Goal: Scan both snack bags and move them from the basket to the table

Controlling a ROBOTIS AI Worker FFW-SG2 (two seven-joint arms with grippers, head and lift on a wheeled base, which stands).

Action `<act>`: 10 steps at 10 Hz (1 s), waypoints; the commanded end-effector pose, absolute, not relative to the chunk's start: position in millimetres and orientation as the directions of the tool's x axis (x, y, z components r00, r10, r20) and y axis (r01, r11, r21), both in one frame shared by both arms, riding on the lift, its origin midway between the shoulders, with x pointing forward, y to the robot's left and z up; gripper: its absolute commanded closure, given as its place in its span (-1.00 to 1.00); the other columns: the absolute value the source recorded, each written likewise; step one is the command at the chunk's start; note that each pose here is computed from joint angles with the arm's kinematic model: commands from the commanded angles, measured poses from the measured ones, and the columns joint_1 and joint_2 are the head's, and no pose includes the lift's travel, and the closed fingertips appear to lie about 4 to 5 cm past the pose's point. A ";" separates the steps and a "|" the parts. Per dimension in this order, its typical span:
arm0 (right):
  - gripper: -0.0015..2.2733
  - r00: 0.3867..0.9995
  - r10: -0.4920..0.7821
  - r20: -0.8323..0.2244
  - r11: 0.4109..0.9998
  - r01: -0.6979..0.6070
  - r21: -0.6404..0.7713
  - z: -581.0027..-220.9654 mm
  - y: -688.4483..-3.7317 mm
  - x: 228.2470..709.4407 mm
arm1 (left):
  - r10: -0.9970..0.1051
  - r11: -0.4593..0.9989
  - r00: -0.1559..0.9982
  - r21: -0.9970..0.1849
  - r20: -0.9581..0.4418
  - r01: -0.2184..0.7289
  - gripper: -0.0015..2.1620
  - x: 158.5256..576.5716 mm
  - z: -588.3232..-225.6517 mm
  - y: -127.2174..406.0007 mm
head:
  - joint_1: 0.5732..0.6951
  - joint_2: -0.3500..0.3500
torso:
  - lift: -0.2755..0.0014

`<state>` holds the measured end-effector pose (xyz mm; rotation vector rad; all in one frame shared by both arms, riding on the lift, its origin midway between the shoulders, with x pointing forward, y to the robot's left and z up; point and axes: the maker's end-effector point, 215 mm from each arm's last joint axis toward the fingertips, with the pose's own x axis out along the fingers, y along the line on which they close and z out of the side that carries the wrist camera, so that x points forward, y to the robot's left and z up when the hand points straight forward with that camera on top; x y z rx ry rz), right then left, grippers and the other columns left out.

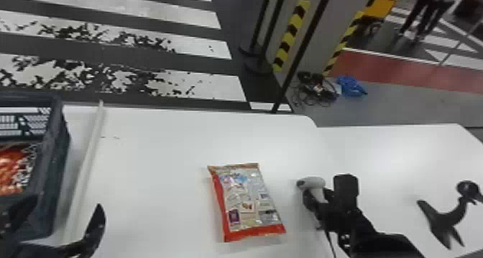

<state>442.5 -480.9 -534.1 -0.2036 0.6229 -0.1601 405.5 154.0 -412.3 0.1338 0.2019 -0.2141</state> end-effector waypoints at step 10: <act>0.98 0.829 -0.156 -0.538 0.986 0.096 -0.138 -455.1 -393.5 371.2 | -0.226 0.959 0.951 0.121 -0.210 0.255 -0.94 411.4 -415.6 136.8 | 1.00 -1.00 | 0.28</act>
